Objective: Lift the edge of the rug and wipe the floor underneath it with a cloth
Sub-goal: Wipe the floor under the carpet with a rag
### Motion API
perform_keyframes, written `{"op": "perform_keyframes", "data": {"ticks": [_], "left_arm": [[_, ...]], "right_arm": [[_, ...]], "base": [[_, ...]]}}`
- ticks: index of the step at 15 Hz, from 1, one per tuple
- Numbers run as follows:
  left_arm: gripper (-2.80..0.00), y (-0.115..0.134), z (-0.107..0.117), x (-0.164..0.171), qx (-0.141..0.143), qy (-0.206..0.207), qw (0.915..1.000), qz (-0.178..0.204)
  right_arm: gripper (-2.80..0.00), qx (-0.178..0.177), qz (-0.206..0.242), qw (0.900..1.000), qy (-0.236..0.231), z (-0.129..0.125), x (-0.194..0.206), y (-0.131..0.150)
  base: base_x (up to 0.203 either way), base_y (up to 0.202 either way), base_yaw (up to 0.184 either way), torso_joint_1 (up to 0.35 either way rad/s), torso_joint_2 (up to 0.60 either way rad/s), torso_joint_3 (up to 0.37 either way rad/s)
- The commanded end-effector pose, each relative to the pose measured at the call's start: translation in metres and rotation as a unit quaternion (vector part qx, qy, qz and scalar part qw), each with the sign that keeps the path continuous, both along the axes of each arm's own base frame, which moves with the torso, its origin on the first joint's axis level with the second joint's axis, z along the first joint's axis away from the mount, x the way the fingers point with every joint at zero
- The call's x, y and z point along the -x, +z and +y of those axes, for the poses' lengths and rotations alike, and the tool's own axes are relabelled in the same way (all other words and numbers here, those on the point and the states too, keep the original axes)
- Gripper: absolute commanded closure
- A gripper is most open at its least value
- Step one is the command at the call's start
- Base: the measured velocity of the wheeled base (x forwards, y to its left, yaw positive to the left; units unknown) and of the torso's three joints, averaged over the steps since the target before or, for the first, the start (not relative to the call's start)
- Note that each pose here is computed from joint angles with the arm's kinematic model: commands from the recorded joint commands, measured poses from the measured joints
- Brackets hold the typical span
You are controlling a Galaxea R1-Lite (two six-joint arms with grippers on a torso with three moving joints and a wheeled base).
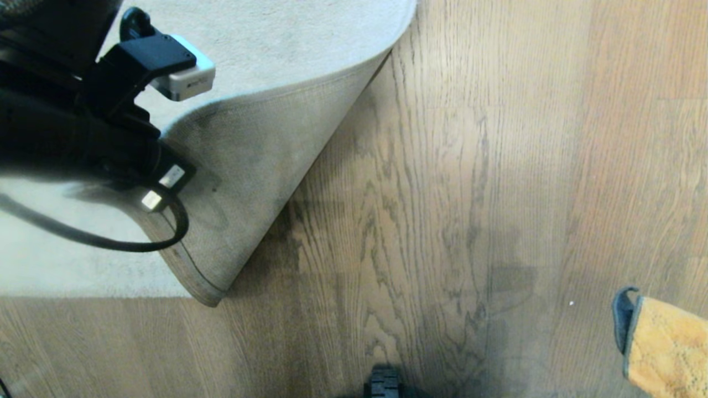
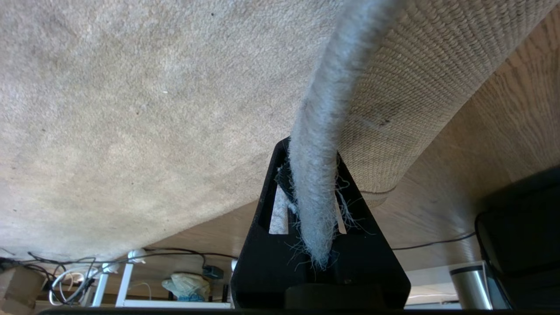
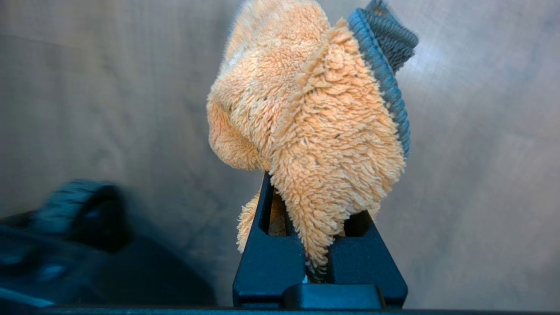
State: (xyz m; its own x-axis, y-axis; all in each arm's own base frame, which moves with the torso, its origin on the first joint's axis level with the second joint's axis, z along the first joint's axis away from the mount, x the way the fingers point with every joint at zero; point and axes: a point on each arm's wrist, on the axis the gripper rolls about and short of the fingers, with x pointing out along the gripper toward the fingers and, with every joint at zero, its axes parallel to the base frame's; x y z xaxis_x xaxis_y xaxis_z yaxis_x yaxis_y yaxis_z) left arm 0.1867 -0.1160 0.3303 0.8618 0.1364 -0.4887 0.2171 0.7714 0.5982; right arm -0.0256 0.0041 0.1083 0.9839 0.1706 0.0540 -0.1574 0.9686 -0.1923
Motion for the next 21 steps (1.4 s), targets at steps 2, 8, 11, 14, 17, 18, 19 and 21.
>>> {"op": "perform_keyframes", "data": {"ticks": [2,8,11,14,17,18,19,21], "left_arm": [[0.0,-0.001,-0.001,0.0,0.0,0.003,1.0,0.002],[0.0,-0.004,-0.003,-0.003,-0.002,0.004,1.0,0.007],[0.0,-0.008,-0.006,-0.008,-0.006,0.007,0.9999,0.013],[0.0,-0.014,-0.011,-0.015,-0.001,0.016,0.9997,0.02],[0.0,-0.017,-0.015,-0.019,-0.005,0.015,0.9996,0.025],[0.0,-0.017,-0.015,-0.02,-0.006,0.017,0.9995,0.025],[0.0,-0.017,-0.015,-0.021,-0.008,0.019,0.9995,0.024],[0.0,-0.017,-0.015,-0.021,-0.008,0.02,0.9995,0.023]], "right_arm": [[0.0,-0.003,0.052,0.998,0.027,0.001,-0.018,0.029],[0.0,-0.035,0.143,0.979,0.141,0.006,-0.091,0.06],[0.0,-0.055,0.172,0.957,0.228,0.014,-0.131,0.061],[0.0,-0.095,0.189,0.913,0.348,0.047,-0.152,0.071],[0.0,-0.111,0.213,0.886,0.397,0.074,-0.177,0.067],[0.0,-0.111,0.218,0.879,0.41,0.085,-0.187,0.064],[0.0,-0.11,0.219,0.873,0.422,0.097,-0.195,0.06],[0.0,-0.112,0.22,0.86,0.447,0.134,-0.206,0.055]], "base": [[0.0,0.0,0.0,0.0,0.0,0.0],[0.0,0.0,0.0,0.0,0.0,0.0],[0.0,0.0,0.0,0.0,0.0,0.0],[0.0,0.0,0.0,0.0,0.0,0.0],[0.0,0.0,0.0,0.0,0.0,0.0],[0.0,0.0,0.0,0.0,0.0,0.0],[0.0,0.0,0.0,0.0,0.0,0.0],[0.0,0.0,0.0,0.0,0.0,0.0]]}}
